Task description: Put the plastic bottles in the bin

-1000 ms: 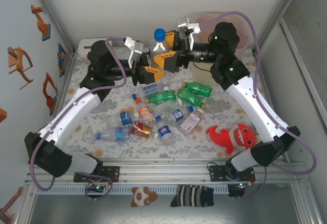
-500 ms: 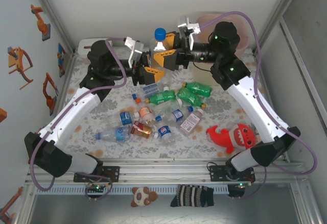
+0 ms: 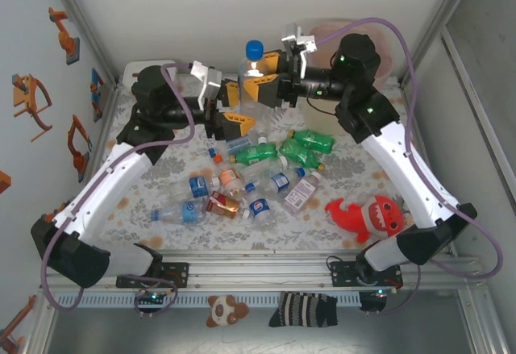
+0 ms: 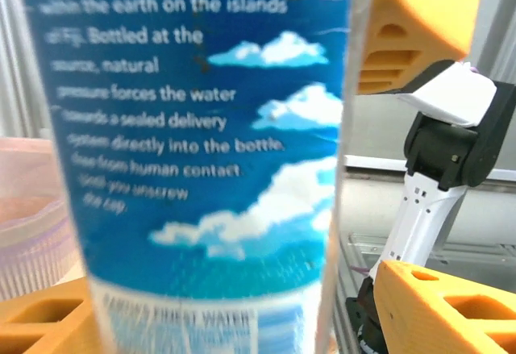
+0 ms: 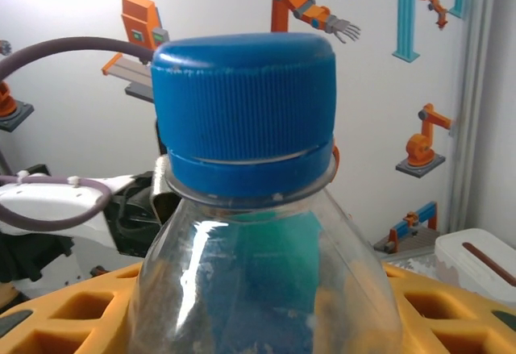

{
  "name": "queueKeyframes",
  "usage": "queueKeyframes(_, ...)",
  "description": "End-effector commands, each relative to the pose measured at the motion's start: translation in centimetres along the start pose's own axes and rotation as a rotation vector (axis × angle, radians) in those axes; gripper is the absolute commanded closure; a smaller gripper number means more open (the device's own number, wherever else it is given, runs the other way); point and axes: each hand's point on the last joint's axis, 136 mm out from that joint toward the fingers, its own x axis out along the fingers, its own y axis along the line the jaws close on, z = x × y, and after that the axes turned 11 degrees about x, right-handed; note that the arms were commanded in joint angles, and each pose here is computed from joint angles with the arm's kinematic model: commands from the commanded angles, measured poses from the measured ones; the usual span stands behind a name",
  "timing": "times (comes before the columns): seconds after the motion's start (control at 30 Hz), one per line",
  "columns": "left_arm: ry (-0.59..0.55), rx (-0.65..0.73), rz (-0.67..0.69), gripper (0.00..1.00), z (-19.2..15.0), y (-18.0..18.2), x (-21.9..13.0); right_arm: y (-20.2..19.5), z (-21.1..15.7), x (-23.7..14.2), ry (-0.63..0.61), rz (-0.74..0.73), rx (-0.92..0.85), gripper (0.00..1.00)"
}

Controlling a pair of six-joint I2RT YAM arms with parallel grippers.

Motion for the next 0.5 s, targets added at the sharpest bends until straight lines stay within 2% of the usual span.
queueKeyframes(0.0, 0.021, 0.048, 0.079, 0.24, -0.1, 0.1, -1.7, 0.1, 2.7, -1.7, -0.072, -0.097, -0.071, 0.47)
queueKeyframes(0.23, 0.083, 0.012, 0.217, 0.23, -2.3, 1.5, -3.6, -5.5, 5.0, -5.1, -0.193, -0.395, -0.012, 0.48)
queueKeyframes(0.47, 0.102, -0.011, 0.248, 0.23, -3.4, 1.8, -4.1, -15.5, 6.5, -12.4, -0.427, -0.791, 0.253, 0.57)
